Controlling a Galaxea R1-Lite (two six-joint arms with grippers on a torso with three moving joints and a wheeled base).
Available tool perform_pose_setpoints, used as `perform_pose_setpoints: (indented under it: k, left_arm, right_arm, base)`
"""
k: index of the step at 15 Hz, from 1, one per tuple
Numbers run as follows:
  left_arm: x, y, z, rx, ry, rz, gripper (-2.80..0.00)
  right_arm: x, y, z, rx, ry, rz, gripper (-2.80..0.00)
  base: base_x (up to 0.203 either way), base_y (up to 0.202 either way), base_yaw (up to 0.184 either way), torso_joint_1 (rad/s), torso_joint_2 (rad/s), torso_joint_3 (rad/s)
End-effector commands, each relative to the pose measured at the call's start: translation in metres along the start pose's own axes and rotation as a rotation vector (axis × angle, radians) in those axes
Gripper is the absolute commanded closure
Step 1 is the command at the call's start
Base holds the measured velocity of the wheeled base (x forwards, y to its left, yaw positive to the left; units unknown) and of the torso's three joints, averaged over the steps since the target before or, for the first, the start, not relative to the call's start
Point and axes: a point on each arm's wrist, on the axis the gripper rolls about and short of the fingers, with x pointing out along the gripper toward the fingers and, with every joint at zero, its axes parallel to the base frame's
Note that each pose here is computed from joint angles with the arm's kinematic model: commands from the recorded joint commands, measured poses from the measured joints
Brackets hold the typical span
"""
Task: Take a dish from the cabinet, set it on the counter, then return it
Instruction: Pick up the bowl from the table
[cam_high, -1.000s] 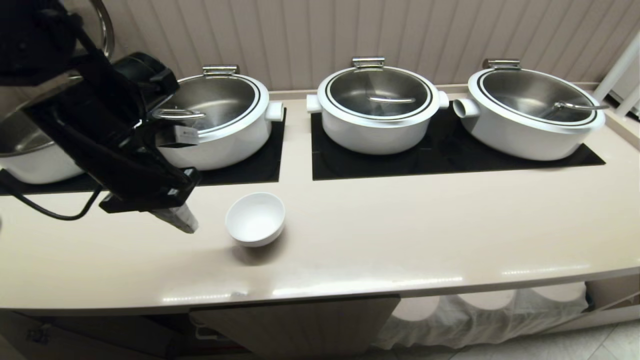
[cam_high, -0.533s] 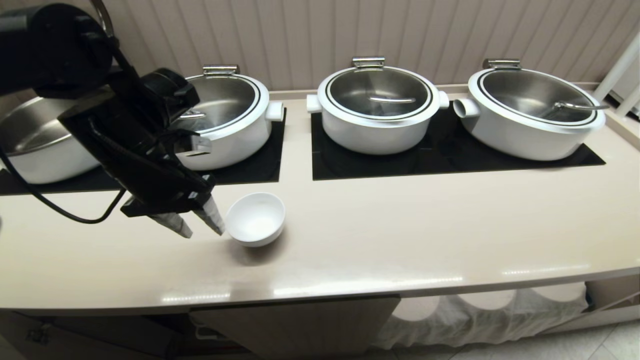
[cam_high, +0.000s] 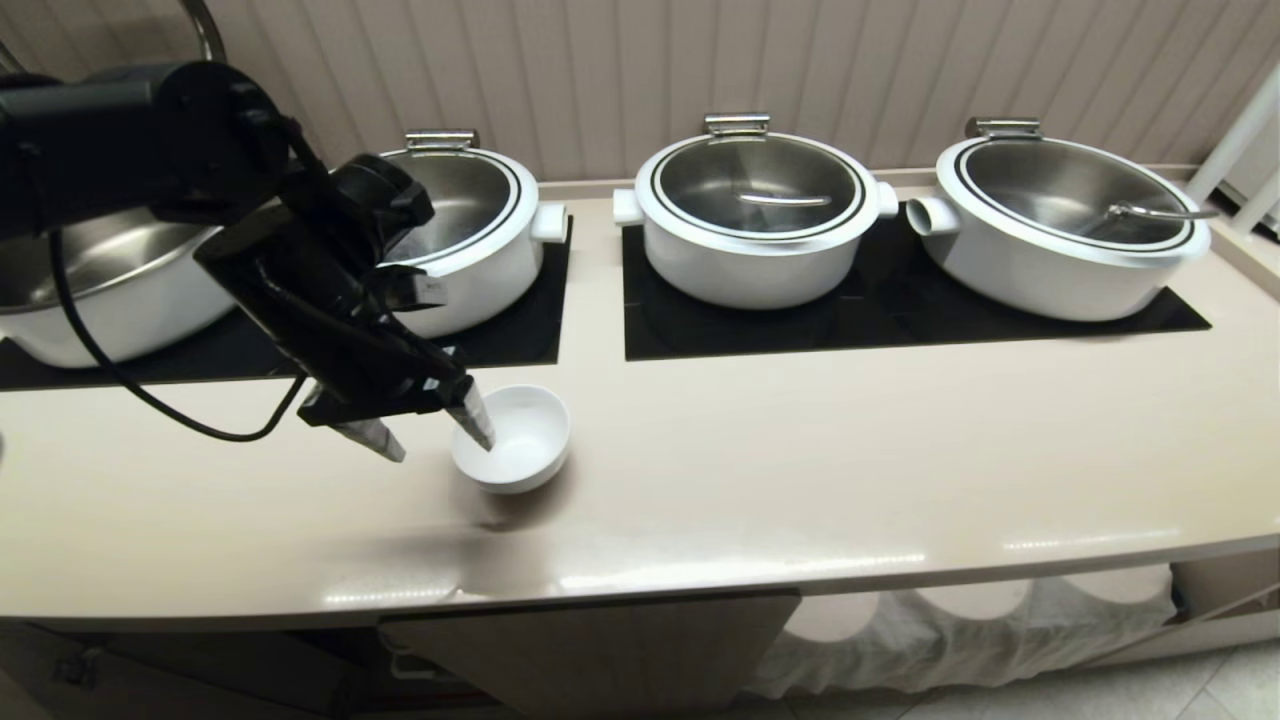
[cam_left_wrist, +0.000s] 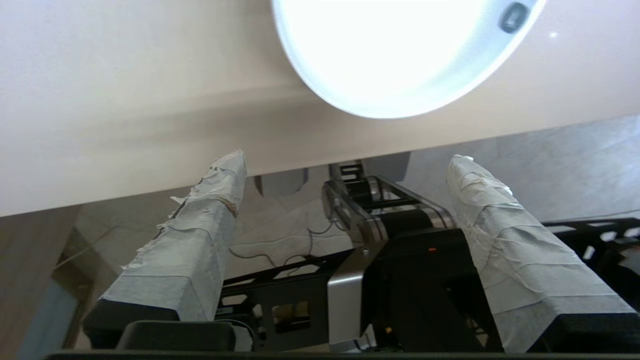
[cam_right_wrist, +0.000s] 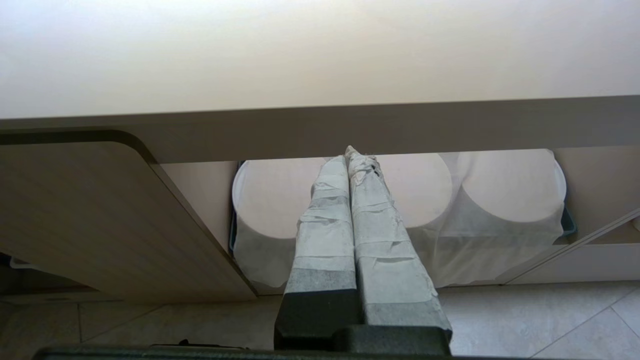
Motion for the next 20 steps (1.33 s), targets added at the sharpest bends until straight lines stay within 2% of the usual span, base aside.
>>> perform_pose_setpoints:
  k: [1, 8, 14, 20]
  left_arm:
    - [0.017, 0.002, 0.006, -0.005, 0.038, 0.052, -2.80]
    - [0.046, 0.001, 0.017, 0.001, 0.080, 0.074, -2.80]
    - [0.058, 0.003, 0.023, -0.003, 0.083, 0.077, -2.80]
    - [0.067, 0.005, 0.030, -0.005, 0.050, 0.104, -2.80]
  right_arm:
    - [0.000, 0.000, 0.000, 0.000, 0.000, 0.001, 0.00]
    - [0.000, 0.000, 0.000, 0.000, 0.000, 0.001, 0.00]
    - [0.000, 0.000, 0.000, 0.000, 0.000, 0.000, 0.00]
    - [0.000, 0.000, 0.000, 0.000, 0.000, 0.000, 0.00]
  base:
    - [0.000, 0.000, 0.000, 0.000, 0.00, 0.000]
    - [0.000, 0.000, 0.000, 0.000, 0.00, 0.000]
    - [0.000, 0.000, 0.000, 0.000, 0.00, 0.000]
    - [0.000, 0.000, 0.000, 0.000, 0.00, 0.000]
